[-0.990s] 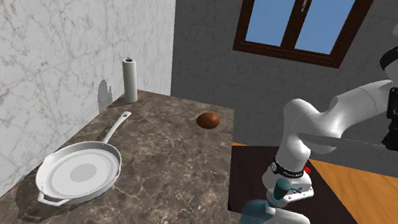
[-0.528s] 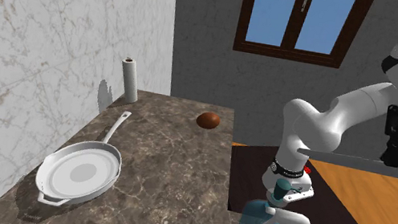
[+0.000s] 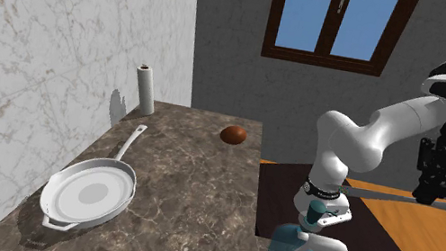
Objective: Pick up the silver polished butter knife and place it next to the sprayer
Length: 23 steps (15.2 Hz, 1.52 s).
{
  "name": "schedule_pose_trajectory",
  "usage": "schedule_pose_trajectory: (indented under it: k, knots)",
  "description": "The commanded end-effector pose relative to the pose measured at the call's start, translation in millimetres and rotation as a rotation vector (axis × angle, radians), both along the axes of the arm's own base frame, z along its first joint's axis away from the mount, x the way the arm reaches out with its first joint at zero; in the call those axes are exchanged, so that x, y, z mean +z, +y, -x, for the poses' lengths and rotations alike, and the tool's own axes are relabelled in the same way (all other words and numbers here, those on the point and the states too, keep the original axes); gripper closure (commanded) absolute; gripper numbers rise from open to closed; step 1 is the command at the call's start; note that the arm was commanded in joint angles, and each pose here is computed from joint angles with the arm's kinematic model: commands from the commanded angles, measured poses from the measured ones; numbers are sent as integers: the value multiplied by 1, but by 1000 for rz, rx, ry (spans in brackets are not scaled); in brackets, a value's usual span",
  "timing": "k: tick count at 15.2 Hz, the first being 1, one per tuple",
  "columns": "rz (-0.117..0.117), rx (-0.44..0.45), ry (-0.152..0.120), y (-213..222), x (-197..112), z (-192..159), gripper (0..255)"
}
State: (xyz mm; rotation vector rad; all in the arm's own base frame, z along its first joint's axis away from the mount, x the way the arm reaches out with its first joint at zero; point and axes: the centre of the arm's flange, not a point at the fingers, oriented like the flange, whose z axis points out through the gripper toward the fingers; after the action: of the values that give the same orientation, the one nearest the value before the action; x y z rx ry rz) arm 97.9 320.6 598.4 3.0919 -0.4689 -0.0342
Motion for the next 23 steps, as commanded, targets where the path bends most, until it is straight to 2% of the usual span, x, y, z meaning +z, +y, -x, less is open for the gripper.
schedule_pose_trajectory:
  k: [1,23]
  knots:
    - [0,0,0,-1,-10,0,255]
    - [0,0,0,-1,-127,0,255]
